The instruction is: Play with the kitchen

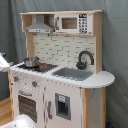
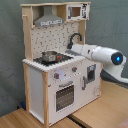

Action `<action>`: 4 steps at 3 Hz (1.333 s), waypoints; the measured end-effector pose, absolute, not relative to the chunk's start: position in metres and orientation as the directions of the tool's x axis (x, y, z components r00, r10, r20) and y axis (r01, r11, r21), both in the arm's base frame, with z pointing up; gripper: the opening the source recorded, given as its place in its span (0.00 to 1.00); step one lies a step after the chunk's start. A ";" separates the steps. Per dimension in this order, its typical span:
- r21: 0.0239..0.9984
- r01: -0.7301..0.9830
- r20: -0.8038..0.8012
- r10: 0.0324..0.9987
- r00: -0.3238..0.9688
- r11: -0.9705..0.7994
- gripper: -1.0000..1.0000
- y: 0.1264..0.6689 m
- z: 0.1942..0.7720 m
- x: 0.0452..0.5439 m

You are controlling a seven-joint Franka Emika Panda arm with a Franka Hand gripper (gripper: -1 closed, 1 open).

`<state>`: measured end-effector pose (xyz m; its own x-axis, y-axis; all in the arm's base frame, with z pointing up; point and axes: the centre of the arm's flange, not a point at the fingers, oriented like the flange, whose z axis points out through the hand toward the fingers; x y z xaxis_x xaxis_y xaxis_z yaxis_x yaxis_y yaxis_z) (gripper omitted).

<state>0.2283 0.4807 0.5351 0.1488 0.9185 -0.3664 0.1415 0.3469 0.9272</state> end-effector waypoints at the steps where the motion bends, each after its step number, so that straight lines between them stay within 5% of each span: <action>1: 0.958 0.182 -0.252 0.953 0.169 0.221 1.00 0.468 0.574 0.243; 4: 0.959 0.284 -0.071 0.970 0.234 0.002 1.00 0.480 0.605 0.292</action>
